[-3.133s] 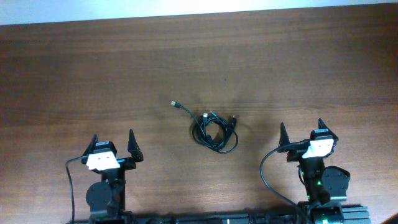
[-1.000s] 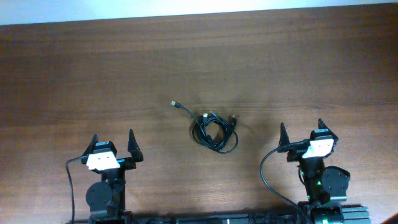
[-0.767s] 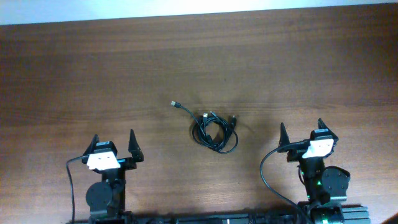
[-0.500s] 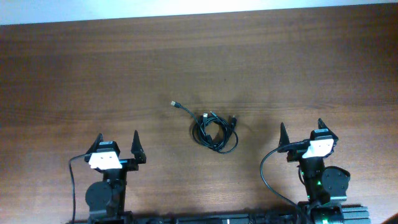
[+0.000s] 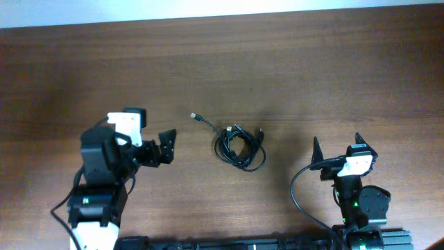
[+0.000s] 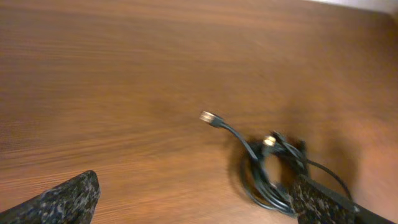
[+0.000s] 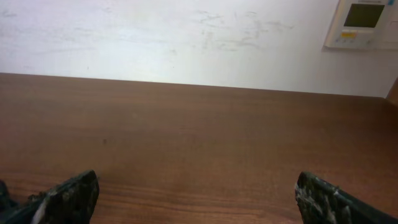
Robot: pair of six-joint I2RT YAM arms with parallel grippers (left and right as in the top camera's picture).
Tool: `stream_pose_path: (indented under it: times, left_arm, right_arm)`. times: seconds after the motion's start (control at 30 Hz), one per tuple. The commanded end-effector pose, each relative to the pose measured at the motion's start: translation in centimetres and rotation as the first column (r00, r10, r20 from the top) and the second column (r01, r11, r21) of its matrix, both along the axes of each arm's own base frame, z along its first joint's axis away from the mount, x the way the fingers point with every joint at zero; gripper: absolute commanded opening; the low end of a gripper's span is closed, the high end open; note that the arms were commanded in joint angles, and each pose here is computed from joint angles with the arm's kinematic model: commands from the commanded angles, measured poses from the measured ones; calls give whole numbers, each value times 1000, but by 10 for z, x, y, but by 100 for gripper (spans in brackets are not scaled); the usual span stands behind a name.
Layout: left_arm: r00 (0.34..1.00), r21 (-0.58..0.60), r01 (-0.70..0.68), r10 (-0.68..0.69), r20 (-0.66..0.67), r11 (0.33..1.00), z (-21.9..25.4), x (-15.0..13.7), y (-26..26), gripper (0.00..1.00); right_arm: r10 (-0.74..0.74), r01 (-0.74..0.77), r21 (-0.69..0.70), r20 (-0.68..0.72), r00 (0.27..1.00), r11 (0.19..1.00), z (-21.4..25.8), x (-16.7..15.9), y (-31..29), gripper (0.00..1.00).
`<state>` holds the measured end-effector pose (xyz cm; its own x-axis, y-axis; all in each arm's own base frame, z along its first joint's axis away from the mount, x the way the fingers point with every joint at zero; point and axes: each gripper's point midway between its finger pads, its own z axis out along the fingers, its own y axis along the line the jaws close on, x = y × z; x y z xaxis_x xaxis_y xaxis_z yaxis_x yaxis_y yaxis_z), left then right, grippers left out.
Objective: Untangle cables
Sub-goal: 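Reach the left gripper to the black cable bundle and grasp it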
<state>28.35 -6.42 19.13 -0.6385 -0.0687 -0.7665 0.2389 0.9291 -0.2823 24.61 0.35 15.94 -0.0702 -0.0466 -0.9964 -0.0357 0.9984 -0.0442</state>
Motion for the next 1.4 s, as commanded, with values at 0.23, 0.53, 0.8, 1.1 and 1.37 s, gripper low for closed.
stream_pose_path:
  times: [0.23,0.53,0.8,1.1,1.37]
  left_arm:
    - [926,-199,352,-370,-66,915,-4,-19,-87,99]
    - [966,-184,111,-150,-211,977,-24,-11,-84,99]
    - [937,-11,17,-20,-349,1000,-44,-3,-112,86]
    - [785,111,-140,178,-593,984,-113,-2,-117,89]
    - [748,133,-172,217,-627,976,-136,0,-121,90]
  right_arm:
    - [-3,3,-1,-2,1000,1000,-3,0,0,99]
    - [-3,3,-1,-2,1000,1000,-3,0,0,99]
    - [-3,3,-1,-2,1000,1000,-3,0,0,99]
    - [-3,3,-1,-2,1000,1000,-3,0,0,99]
    - [-3,3,-1,-2,1000,1000,-3,0,0,99]
